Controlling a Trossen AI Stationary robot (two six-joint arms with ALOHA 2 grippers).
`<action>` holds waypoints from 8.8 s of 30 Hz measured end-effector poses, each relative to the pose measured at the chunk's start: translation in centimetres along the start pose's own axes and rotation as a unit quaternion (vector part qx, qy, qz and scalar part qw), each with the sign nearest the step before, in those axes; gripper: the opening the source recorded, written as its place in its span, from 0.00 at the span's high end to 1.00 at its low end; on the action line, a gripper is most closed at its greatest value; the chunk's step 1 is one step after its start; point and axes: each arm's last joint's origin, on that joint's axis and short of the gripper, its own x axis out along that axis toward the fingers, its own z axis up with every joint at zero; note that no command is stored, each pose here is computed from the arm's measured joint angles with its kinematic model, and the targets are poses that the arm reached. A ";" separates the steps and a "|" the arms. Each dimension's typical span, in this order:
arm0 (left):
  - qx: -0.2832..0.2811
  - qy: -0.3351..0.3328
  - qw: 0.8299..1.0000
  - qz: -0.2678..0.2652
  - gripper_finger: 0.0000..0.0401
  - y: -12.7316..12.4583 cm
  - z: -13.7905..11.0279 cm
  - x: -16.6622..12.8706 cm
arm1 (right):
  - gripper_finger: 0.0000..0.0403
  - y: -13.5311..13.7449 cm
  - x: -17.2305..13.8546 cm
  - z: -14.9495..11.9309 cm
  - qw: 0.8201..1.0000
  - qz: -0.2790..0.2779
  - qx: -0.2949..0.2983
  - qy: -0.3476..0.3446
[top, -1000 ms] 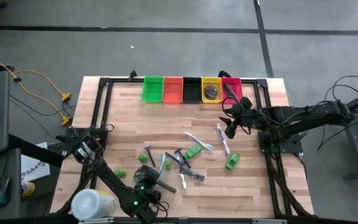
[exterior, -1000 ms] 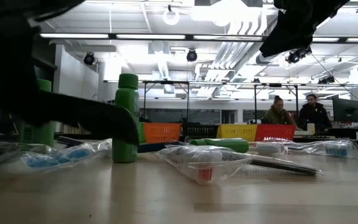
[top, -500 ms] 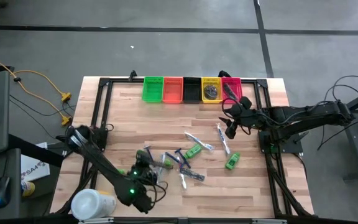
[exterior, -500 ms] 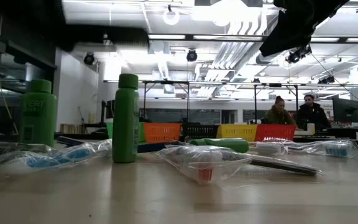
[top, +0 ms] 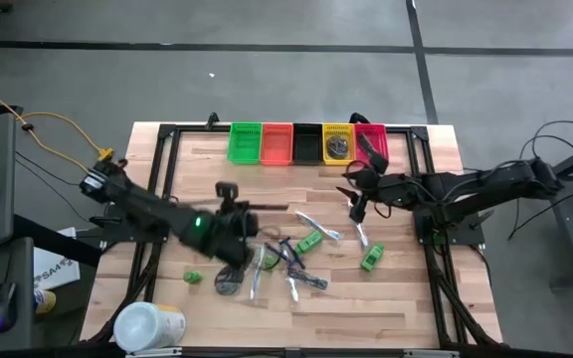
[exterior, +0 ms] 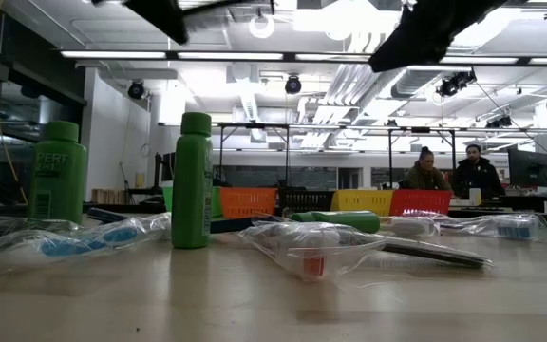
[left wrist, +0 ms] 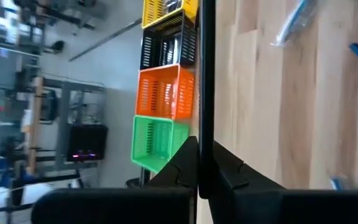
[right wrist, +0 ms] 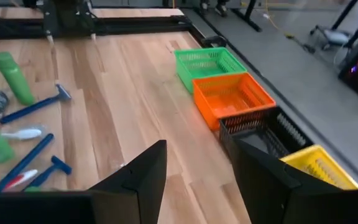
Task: Pick & Place Travel size toiletries
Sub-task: Put the black comb into the red bin
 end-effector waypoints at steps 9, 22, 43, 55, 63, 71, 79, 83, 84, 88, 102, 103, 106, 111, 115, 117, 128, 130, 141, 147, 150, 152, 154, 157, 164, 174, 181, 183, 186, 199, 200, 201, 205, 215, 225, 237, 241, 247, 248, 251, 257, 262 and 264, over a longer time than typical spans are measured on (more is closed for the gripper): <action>0.003 -0.029 0.997 -0.074 0.99 3.1 0.6 6.8 | 0.57 1.5 2.5 0.2 0.997 0.001 -0.069 -0.020; -0.008 -0.111 0.983 -0.144 0.99 5.7 1.1 11.3 | 0.57 1.5 3.1 1.0 0.995 0.028 -0.079 -0.059; -0.011 -0.142 0.978 -0.151 0.99 5.7 1.8 11.6 | 0.57 2.0 6.0 1.5 0.987 0.086 -0.077 -0.113; -0.011 -0.143 0.978 -0.153 0.99 5.7 1.8 11.6 | 0.70 2.1 5.9 1.8 0.983 0.109 -0.074 -0.132; -0.010 -0.142 0.978 -0.155 0.99 5.7 1.7 11.6 | 0.95 2.0 6.3 1.5 0.982 0.123 -0.078 -0.120; -0.011 -0.143 0.977 -0.155 0.99 5.7 1.8 11.6 | 0.98 2.0 6.3 1.5 0.982 0.122 -0.080 -0.117; -0.010 -0.143 0.978 -0.151 0.80 5.7 1.8 11.6 | 0.98 1.8 6.4 1.3 0.987 0.095 -0.080 -0.103; -0.008 -0.135 0.982 -0.134 0.64 5.8 1.7 11.6 | 0.98 1.6 6.4 1.2 0.990 0.063 -0.079 -0.096; -0.009 -0.130 0.983 -0.127 0.61 5.8 1.7 11.6 | 0.98 1.6 6.4 1.2 0.991 0.053 -0.079 -0.094; -0.009 -0.113 0.988 -0.106 0.54 5.9 1.5 11.7 | 0.98 1.3 6.4 1.0 0.993 0.017 -0.079 -0.083; -0.046 -0.026 0.993 -0.102 0.62 7.4 -1.5 9.4 | 0.98 -7.6 4.4 -0.1 0.972 -0.224 0.074 0.019; -0.044 -0.019 0.994 -0.103 0.63 7.4 -1.7 9.4 | 0.98 -8.4 4.3 -0.3 0.966 -0.240 0.087 0.026; -0.042 -0.012 0.994 -0.103 0.65 6.7 -2.3 9.9 | 0.98 -10.4 4.2 -1.4 0.953 -0.275 0.124 0.037; -0.037 -0.003 0.994 -0.106 0.70 5.3 -4.6 10.6 | 0.98 -12.7 4.4 -3.6 0.938 -0.296 0.166 0.063; -0.060 -0.033 0.992 -0.109 0.74 4.9 -6.5 10.3 | 0.98 -13.6 4.6 -5.3 0.933 -0.293 0.194 0.074; -0.079 -0.059 0.989 -0.109 0.75 4.9 -7.5 9.9 | 0.98 -13.9 4.7 -5.9 0.929 -0.298 0.208 0.072; -0.153 -0.114 0.976 -0.108 0.81 5.4 -11.3 8.0 | 0.97 -14.7 4.9 -8.6 0.918 -0.314 0.235 0.060; -0.165 -0.117 0.973 -0.108 0.81 5.5 -11.5 7.9 | 0.97 -14.9 4.9 -8.9 0.917 -0.317 0.238 0.055; -0.177 -0.120 0.969 -0.122 0.81 5.5 -11.5 7.8 | 0.97 -15.1 6.2 -11.3 0.918 -0.310 0.246 0.041; -0.178 -0.120 0.968 -0.129 0.81 5.4 -11.5 7.8 | 0.93 -15.3 7.0 -11.8 0.915 -0.316 0.247 0.047; -0.178 -0.120 0.968 -0.131 0.81 5.4 -11.5 7.8 | 0.84 -15.6 7.1 -12.1 0.911 -0.325 0.249 0.057; -0.182 -0.120 0.967 -0.131 0.81 5.4 -11.5 7.8 | 0.76 -15.9 7.0 -12.2 0.909 -0.330 0.249 0.058; -0.187 -0.118 0.966 -0.133 0.81 5.4 -11.5 7.8 | 0.69 -16.0 6.9 -12.2 0.907 -0.334 0.251 0.053; -0.193 -0.119 0.964 -0.141 0.81 5.4 -11.5 7.8 | 0.60 -16.2 6.6 -11.8 0.908 -0.332 0.252 0.042; -0.224 -0.119 0.954 -0.161 0.81 5.3 -11.5 7.7 | 0.49 -15.7 4.7 -10.4 0.922 -0.270 0.279 0.009; -0.248 -0.119 0.945 -0.179 0.81 5.3 -11.4 7.6 | 0.51 -12.3 1.9 -8.6 0.958 -0.125 0.257 -0.009; -0.243 -0.126 0.941 -0.197 0.81 4.5 -11.2 6.8 | 0.54 -8.9 0.6 -7.3 0.974 -0.040 0.219 -0.043; -0.240 -0.128 0.941 -0.201 0.81 4.4 -11.5 6.3 | 0.54 -7.8 0.2 -7.0 0.977 -0.022 0.208 -0.050; -0.242 -0.135 0.941 -0.194 0.81 4.4 -11.9 5.3 | 0.55 -6.3 -0.2 -6.9 0.981 -0.005 0.189 -0.052; -0.271 -0.193 0.926 -0.178 0.81 4.4 -15.1 1.9 | 0.60 -0.2 -2.6 -4.7 0.985 0.069 0.139 -0.072; -0.274 -0.198 0.923 -0.181 0.81 4.1 -15.6 2.0 | 0.61 0.3 -2.7 -4.5 0.986 0.075 0.135 -0.071; -0.281 -0.205 0.919 -0.185 0.81 3.8 -16.0 2.1 | 0.61 0.7 -2.8 -4.3 0.986 0.080 0.130 -0.069; -0.307 -0.227 0.903 -0.197 0.81 2.9 -17.8 2.6 | 0.63 2.6 -3.0 -3.5 0.986 0.100 0.122 -0.060; -0.334 -0.306 0.862 -0.228 0.81 3.6 -20.8 1.8 | 0.64 8.4 -2.3 -2.2 0.991 0.122 0.048 -0.031; -0.343 -0.319 0.853 -0.231 0.81 3.9 -22.0 1.8 | 0.64 12.5 -1.1 -3.7 0.991 0.125 -0.035 0.005; -0.341 -0.315 0.856 -0.227 0.81 3.9 -22.0 1.9 | 0.64 14.1 -1.2 -5.3 0.984 0.152 -0.087 0.037; -0.341 -0.315 0.856 -0.227 0.81 3.9 -22.0 1.9 | 0.64 14.6 -1.8 -5.5 0.980 0.169 -0.096 0.036; -0.339 -0.316 0.855 -0.233 0.81 3.8 -22.0 1.9 | 0.64 17.2 -1.0 -7.7 0.971 0.182 -0.150 0.035; -0.339 -0.316 0.855 -0.234 0.81 3.8 -22.0 1.9 | 0.64 17.7 -0.7 -8.2 0.970 0.180 -0.161 0.032; -0.339 -0.316 0.855 -0.234 0.81 3.8 -22.0 1.9 | 0.64 19.3 0.3 -9.9 0.964 0.172 -0.198 0.028; -0.340 -0.316 0.854 -0.235 0.81 3.8 -22.0 1.9 | 0.64 22.9 2.2 -10.4 0.952 0.131 -0.276 0.025; -0.340 -0.316 0.854 -0.235 0.81 3.8 -22.0 1.9 | 0.61 25.5 3.5 -10.2 0.944 0.122 -0.303 0.051; -0.340 -0.316 0.854 -0.235 0.81 3.8 -22.0 1.8 | 0.58 26.2 3.8 -10.2 0.945 0.116 -0.299 0.069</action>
